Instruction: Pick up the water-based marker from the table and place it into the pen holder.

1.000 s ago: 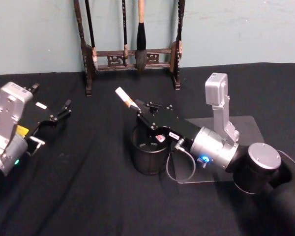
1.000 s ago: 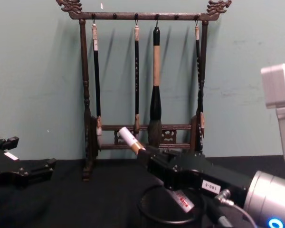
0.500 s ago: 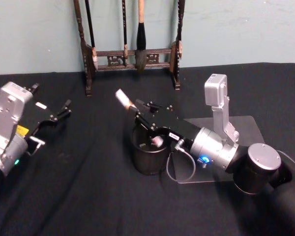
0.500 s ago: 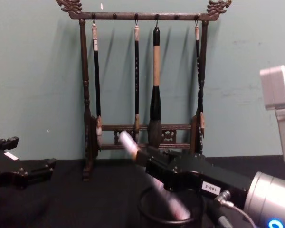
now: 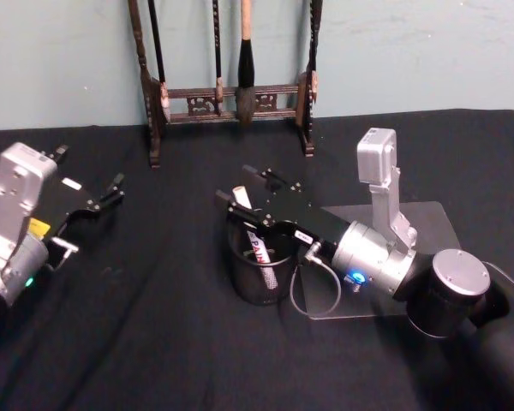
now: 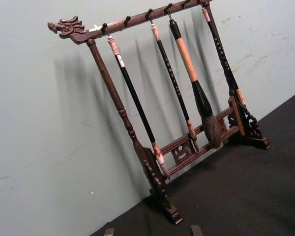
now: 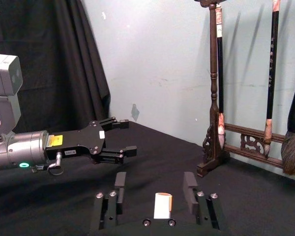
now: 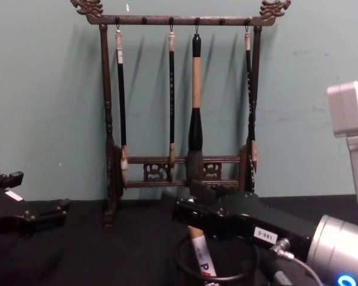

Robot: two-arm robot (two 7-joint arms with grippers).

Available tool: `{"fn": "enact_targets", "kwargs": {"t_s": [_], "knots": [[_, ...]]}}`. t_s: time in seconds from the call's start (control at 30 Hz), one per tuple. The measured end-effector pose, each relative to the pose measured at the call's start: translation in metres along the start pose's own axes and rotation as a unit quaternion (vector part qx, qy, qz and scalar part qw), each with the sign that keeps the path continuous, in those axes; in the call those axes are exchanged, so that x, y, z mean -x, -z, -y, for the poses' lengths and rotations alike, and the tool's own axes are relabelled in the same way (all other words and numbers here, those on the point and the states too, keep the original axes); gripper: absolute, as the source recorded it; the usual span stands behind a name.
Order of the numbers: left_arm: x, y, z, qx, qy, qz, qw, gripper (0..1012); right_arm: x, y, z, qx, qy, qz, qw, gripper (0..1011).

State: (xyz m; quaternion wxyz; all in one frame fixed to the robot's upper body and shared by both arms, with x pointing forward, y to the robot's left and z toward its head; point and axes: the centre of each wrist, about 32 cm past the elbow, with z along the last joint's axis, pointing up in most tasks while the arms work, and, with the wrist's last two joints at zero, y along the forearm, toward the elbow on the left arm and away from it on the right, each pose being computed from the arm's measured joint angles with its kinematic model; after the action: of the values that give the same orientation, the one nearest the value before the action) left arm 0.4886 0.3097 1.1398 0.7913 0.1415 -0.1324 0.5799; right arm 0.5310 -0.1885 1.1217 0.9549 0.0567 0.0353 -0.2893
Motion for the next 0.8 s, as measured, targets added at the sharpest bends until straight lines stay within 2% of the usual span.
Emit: {"fn": "enact_targets", "kwargs": {"t_s": [0.23,0.33,0.47,0.63,0.8], "knots": [[0.0000,0.0000,0.0000,0.000,0.000,0.000,1.0000,1001,0.000,0.000,0.000,0.000,0.000,-0.001,1.0000,937],[0.0000,0.0000,0.0000,0.000,0.000,0.000,1.0000,1001,-0.003,-0.004,0.003,0.005,0.011,0.002,0.9999,1002],[0.0000,0.0000,0.0000,0.000,0.000,0.000,1.0000,1001,-0.005,-0.009,0.006,0.010,0.020,0.005,0.9997,1002],[0.0000,0.0000,0.0000,0.000,0.000,0.000,1.0000,1001,-0.008,-0.020,0.014,0.015,0.037,0.017,0.9991,1002],[0.0000,0.0000,0.0000,0.000,0.000,0.000,1.0000,1001,-0.012,-0.036,0.028,0.031,0.070,0.029,0.9966,1002]]}}
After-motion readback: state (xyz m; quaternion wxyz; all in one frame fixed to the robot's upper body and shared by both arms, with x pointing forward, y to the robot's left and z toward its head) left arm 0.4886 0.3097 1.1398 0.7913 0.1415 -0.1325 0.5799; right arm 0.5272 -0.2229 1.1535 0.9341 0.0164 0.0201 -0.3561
